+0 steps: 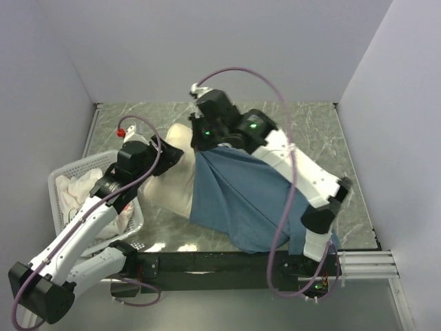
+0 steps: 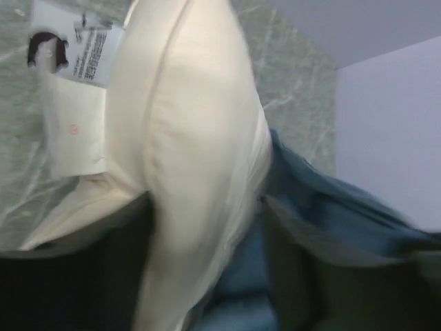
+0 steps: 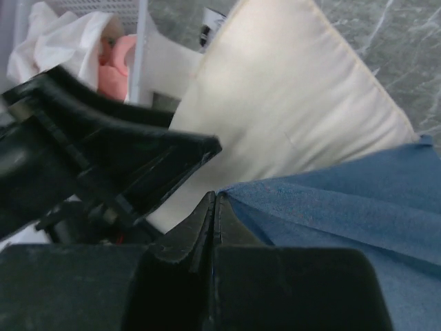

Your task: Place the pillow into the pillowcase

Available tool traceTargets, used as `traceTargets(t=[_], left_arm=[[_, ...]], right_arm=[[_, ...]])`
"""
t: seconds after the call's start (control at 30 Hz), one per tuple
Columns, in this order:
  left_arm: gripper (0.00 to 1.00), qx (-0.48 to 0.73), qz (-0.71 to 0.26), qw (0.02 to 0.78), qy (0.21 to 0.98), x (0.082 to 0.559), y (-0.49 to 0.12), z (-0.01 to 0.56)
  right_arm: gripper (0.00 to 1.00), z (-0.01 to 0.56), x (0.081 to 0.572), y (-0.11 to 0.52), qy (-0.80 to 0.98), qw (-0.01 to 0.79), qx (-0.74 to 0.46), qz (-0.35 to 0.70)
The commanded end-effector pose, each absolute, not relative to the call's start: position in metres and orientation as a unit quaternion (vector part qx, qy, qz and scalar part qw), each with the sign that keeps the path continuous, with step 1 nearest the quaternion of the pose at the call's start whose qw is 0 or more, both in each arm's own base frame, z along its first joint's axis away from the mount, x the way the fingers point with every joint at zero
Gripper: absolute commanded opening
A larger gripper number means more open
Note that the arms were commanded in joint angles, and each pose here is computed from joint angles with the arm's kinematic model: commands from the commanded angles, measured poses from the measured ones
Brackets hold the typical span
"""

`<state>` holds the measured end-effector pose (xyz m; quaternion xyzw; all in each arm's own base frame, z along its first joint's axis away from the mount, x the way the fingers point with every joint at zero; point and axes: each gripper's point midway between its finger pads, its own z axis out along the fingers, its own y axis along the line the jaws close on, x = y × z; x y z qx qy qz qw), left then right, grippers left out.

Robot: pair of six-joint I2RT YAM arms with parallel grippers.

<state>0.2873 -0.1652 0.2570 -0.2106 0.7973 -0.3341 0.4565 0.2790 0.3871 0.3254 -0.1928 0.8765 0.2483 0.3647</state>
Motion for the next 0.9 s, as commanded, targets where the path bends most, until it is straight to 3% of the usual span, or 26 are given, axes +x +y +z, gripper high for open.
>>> traceTargets(t=[0.0,0.1,0.27,0.63,0.73,0.87], left_arm=[[0.84,-0.165,-0.385,0.522,0.743,0.278,-0.17,0.34],[0.95,-0.171,-0.354,0.571,0.721,0.274,-0.146,0.385],[0.99,-0.21,-0.285,0.602,0.716,0.275,-0.111,0.41],[0.99,-0.255,-0.263,0.647,0.669,0.263,-0.059,0.46],[0.91,-0.255,-0.272,0.624,0.686,0.278,-0.066,0.442],[0.65,-0.257,-0.326,0.566,0.712,0.302,-0.079,0.385]], right_arm=[[0.0,0.465,0.256,0.343,0.774,0.459,-0.167,0.403],[0.0,0.489,0.247,0.315,0.758,0.469,-0.161,0.424],[0.0,0.513,0.237,0.271,0.741,0.493,-0.143,0.433],[0.0,0.509,0.234,0.192,0.747,0.525,-0.094,0.397],[0.0,0.511,0.233,0.173,0.747,0.534,-0.084,0.387],[0.0,0.512,0.233,0.151,0.75,0.544,-0.059,0.372]])
